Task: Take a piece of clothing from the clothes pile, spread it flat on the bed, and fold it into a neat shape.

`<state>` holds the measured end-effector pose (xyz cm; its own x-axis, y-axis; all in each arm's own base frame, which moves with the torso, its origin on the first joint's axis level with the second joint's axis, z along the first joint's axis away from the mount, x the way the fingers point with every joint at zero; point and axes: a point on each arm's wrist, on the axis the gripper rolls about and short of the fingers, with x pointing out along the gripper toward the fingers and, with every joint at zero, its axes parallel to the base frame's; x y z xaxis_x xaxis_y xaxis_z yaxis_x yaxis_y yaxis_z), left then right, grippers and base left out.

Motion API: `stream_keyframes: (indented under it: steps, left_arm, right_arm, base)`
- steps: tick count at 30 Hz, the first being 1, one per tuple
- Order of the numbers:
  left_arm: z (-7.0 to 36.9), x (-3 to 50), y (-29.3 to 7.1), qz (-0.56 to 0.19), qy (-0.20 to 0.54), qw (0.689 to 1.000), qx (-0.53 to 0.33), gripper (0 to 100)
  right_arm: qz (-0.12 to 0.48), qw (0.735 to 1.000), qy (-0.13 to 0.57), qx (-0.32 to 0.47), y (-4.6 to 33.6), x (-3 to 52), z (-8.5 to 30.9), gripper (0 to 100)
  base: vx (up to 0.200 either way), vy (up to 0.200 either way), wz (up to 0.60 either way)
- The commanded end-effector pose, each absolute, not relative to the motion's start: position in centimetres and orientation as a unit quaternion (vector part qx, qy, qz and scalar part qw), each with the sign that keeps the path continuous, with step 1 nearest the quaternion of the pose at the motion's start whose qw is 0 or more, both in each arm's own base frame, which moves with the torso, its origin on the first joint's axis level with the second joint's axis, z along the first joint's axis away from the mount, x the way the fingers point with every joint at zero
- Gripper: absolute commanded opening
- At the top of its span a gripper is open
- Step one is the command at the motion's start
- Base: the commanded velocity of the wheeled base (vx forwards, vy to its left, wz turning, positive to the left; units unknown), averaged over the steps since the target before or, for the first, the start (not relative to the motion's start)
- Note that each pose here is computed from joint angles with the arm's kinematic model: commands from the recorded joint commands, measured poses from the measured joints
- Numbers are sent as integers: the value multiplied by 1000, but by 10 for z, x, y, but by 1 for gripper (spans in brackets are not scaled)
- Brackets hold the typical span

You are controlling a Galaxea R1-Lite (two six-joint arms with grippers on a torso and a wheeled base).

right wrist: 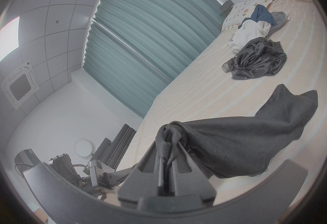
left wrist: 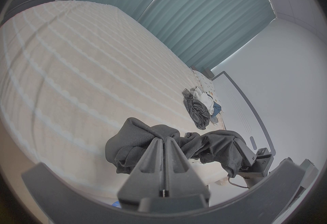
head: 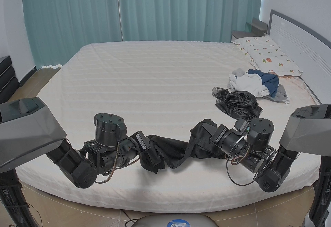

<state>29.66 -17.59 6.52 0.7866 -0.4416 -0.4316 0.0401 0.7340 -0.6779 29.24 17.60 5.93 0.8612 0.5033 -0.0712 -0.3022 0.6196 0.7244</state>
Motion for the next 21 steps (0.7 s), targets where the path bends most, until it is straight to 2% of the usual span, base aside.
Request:
stream_keyframes:
  steps: [1, 10, 16, 21]
  left_arm:
    - [65, 297, -176, -136, 297, 882, -338, 0]
    - [63, 296, -176, -135, 299, 882, -337, 0]
    - [61, 294, -175, -134, 305, 882, -334, 0]
    - [60, 287, -184, -146, 311, 880, -329, 0]
  right_arm:
    - [229, 889, 129, 375, 176, 293, 61, 0]
    - [224, 891, 130, 374, 175, 293, 60, 0]
    - [214, 893, 140, 370, 170, 292, 54, 0]
    - [206, 897, 143, 364, 165, 291, 52, 0]
  base:
    - [0, 200, 0]
    - [0, 200, 0]
    - [0, 0, 0]
    - [-200, 0, 0]
